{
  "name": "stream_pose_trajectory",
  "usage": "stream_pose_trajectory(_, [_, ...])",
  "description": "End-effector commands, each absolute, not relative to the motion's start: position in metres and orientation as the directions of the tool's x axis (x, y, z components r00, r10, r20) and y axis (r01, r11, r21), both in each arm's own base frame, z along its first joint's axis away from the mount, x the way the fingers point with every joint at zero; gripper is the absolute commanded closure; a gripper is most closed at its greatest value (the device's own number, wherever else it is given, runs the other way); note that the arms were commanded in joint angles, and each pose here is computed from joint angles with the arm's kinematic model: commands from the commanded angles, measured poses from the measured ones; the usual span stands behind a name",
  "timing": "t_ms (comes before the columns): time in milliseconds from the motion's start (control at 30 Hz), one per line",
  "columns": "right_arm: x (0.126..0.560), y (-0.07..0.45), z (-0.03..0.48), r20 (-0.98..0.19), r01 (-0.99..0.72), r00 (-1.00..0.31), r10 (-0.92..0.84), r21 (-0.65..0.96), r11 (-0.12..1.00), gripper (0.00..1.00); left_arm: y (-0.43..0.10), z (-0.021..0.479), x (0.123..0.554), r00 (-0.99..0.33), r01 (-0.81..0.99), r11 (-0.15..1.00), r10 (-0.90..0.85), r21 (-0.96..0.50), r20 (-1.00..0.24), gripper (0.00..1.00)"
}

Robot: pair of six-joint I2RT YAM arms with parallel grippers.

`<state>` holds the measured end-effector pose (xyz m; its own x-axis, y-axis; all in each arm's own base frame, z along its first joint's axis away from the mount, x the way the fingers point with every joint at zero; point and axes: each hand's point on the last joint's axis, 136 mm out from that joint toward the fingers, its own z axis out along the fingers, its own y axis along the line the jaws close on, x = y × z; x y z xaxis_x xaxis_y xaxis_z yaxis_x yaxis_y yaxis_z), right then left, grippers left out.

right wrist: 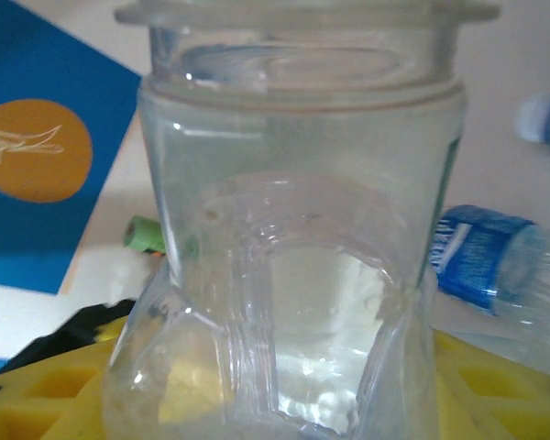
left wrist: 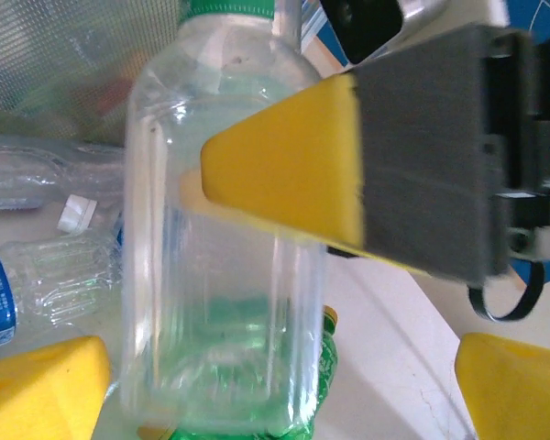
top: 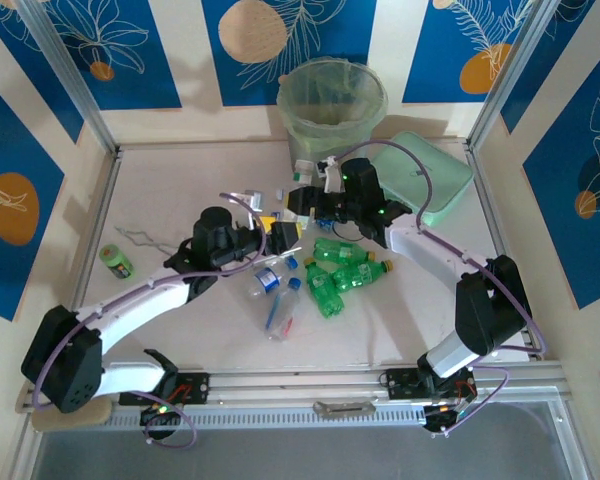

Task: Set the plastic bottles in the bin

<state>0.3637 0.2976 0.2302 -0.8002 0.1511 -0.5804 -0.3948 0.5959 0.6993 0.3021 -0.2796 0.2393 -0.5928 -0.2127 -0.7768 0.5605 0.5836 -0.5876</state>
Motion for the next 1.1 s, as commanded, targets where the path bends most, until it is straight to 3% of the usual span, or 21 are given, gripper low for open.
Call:
stream_pose_trajectory(0, [0.377,0.269,0.237,-0.609,-0.340,-0.768,0.199,0.651,0.679,0.43,-0.257,0.239,0.307,-0.570,0.509,0.621,-0.277,-0.596,-0.774,0.00])
stream_pose_trajectory(300, [0.387,0.203,0.259,-0.685,-0.225,-0.672,0.283,0.552,0.803,0.43,-0.162,0.182,0.328,-0.556,0.109,0.795,-0.449,-0.597,-0.700,0.01])
stream_pose_trajectory(433, [0.392,0.176,0.281,-0.730,-0.193,-0.598,0.332,0.532,0.824,0.43,-0.128,0.162,0.330,-0.548,-0.026,0.803,-0.510,-0.596,-0.663,0.00])
stream_pose_trajectory(700, [0.414,0.151,0.336,-0.803,-0.203,-0.446,0.396,0.521,0.829,0.43,-0.119,0.144,0.326,-0.573,-0.043,0.806,-0.504,-0.590,-0.646,0.00])
stream_pose_trajectory(1067, [0.483,0.176,0.420,-0.897,-0.351,-0.302,0.324,0.421,0.837,0.42,-0.128,0.128,0.313,-0.644,0.001,0.810,-0.448,-0.586,-0.620,0.00])
